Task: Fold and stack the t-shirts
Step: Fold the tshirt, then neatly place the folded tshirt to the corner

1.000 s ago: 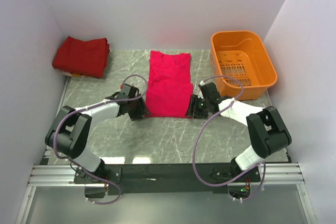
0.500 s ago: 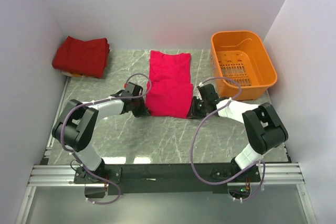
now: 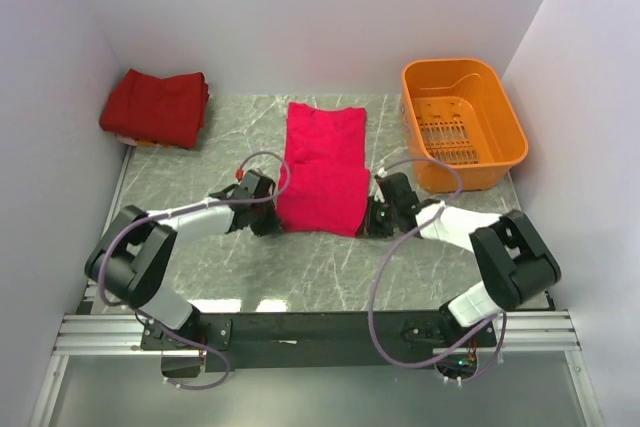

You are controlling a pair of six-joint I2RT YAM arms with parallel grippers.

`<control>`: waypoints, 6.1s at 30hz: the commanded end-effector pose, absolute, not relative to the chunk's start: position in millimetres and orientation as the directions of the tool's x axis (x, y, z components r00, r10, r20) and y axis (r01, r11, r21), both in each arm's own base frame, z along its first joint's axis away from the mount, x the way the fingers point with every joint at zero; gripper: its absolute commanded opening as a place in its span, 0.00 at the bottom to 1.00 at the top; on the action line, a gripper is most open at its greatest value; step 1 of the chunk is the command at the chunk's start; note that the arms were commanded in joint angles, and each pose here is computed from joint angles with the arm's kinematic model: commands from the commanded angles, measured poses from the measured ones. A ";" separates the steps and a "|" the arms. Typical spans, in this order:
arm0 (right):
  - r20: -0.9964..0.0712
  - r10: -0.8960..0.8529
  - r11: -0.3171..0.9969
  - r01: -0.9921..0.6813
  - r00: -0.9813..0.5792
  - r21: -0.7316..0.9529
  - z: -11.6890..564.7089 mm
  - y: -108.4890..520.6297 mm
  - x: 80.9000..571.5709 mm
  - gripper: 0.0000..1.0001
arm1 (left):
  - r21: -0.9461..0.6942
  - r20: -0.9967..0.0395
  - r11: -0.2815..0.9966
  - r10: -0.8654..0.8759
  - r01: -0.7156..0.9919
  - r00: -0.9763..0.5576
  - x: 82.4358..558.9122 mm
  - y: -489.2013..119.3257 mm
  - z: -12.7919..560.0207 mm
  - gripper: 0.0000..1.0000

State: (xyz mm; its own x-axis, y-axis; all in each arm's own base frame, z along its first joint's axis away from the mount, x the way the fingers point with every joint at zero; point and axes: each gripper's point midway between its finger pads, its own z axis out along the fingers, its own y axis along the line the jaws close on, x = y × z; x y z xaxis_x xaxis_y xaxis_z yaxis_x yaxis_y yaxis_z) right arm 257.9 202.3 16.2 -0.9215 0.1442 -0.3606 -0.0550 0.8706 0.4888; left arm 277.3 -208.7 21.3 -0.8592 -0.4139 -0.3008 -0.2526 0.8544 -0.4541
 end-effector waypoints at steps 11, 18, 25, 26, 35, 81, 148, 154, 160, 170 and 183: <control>-0.271 0.026 0.874 -0.110 -0.962 0.474 17.9 200.5 132.4 0.00 | -0.387 -0.242 0.881 -0.382 -0.272 -0.892 163.4 -193.5 26.0 0.01; -0.301 0.080 0.839 -0.099 -0.950 0.535 41.5 202.6 119.0 0.00 | -0.450 -0.245 0.862 -0.370 -0.233 -0.896 144.6 -199.0 46.0 0.01; -0.475 0.080 0.903 -0.139 -0.876 0.407 78.6 190.2 161.0 0.00 | -0.502 -0.440 0.845 -0.434 -0.185 -0.787 192.0 -202.1 111.6 0.01; -0.505 0.074 0.899 -0.162 -0.860 0.407 92.5 194.3 169.4 0.00 | -0.508 -0.460 0.842 -0.444 -0.182 -0.769 198.4 -203.3 118.9 0.01; -0.679 0.149 0.921 -0.148 -0.719 0.360 158.8 177.2 250.7 0.00 | -0.521 -0.628 0.840 -0.497 -0.152 -0.598 272.4 -213.1 191.4 0.01; -0.612 0.168 0.935 -0.073 -0.773 0.348 145.6 148.5 510.1 0.78 | -0.474 -0.654 0.876 -0.418 -0.089 -0.630 557.8 -226.5 160.5 0.99; -0.832 0.208 0.975 0.042 -0.515 0.218 196.5 66.5 319.4 0.85 | 0.482 -0.809 0.738 0.167 -0.472 -0.564 524.9 -38.0 174.6 0.01; -0.822 0.203 0.977 0.053 -0.533 0.207 190.8 65.3 321.8 0.85 | 0.555 -0.816 0.648 0.302 -0.522 -0.493 555.8 -1.7 228.5 0.01; -0.817 0.203 0.977 0.063 -0.539 0.202 187.9 64.7 325.7 0.85 | 0.594 -0.803 0.578 0.391 -0.559 -0.450 570.4 20.4 262.7 0.01; -0.804 0.199 0.978 0.065 -0.561 0.196 180.7 66.2 329.9 0.85 | 0.555 -0.827 0.519 0.430 -0.651 -0.362 573.9 35.5 324.2 0.01; -0.800 0.203 0.977 0.062 -0.565 0.204 179.5 67.1 329.6 0.85 | 0.484 -0.866 0.544 0.412 -0.685 -0.285 558.4 40.2 375.7 0.01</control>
